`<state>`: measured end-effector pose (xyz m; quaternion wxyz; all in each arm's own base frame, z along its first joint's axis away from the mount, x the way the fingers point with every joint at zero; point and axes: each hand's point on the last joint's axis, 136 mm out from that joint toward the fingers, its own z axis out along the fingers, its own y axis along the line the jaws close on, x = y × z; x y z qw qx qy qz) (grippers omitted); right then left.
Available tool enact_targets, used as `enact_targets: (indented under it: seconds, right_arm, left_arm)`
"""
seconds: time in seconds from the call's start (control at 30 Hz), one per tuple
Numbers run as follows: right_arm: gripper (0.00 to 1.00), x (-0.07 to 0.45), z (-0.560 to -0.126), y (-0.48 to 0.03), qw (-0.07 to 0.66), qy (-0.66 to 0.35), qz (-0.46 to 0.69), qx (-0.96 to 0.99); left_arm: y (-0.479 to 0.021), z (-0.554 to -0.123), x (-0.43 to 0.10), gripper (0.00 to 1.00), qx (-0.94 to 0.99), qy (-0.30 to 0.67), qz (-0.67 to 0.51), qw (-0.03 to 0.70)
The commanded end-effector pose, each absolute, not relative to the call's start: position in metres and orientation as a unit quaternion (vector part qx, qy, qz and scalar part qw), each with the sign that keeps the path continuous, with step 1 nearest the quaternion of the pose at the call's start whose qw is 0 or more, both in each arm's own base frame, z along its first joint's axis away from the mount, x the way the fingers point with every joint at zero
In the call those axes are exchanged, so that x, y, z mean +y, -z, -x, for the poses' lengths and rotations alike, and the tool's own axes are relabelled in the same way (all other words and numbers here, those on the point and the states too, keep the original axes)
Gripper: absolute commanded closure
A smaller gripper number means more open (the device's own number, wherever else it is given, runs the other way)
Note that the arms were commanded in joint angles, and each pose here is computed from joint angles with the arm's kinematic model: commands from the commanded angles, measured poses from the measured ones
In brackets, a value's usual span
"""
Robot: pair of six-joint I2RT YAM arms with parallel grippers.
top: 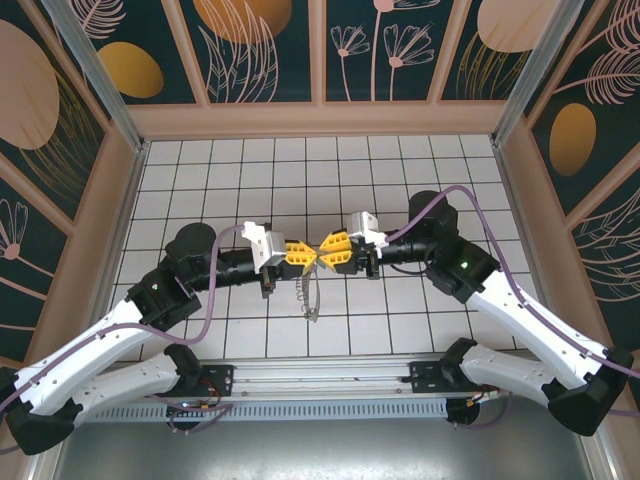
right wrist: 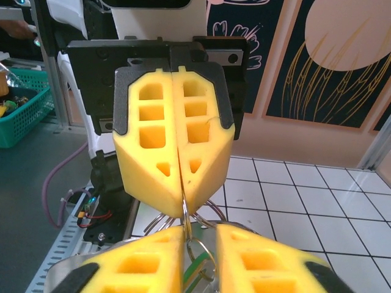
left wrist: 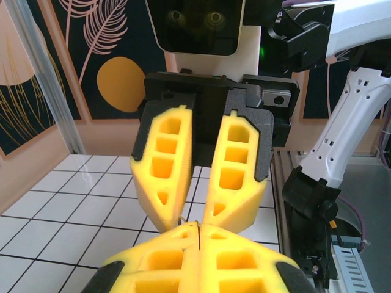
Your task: Put the keys on the keyring
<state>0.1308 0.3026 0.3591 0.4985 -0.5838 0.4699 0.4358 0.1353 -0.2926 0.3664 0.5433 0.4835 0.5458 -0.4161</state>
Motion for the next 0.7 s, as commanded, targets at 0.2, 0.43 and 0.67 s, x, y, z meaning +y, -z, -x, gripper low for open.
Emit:
enact_targets:
  seconds: [0.2, 0.43, 0.67]
  right_arm:
    - [0.8, 0.2977, -0.1342, -0.3676, 0.524, -0.425, 0.57, 0.468]
    - [0.88, 0.2955, -0.1324, -0.3673, 0.526, -0.43, 0.563, 0.47]
    - [1.0, 0.296, -0.1315, -0.3652, 0.521, -0.431, 0.568, 0.47]
  left_arm:
    - [-0.3906, -0.127, -0.2884, 1.0, 0.511, 0.431, -0.477, 0.571]
    - [-0.3897, -0.1277, -0.2907, 1.0, 0.506, 0.432, -0.479, 0.572]
    - [-0.393, -0.125, -0.2895, 1.0, 0.501, 0.438, -0.478, 0.573]
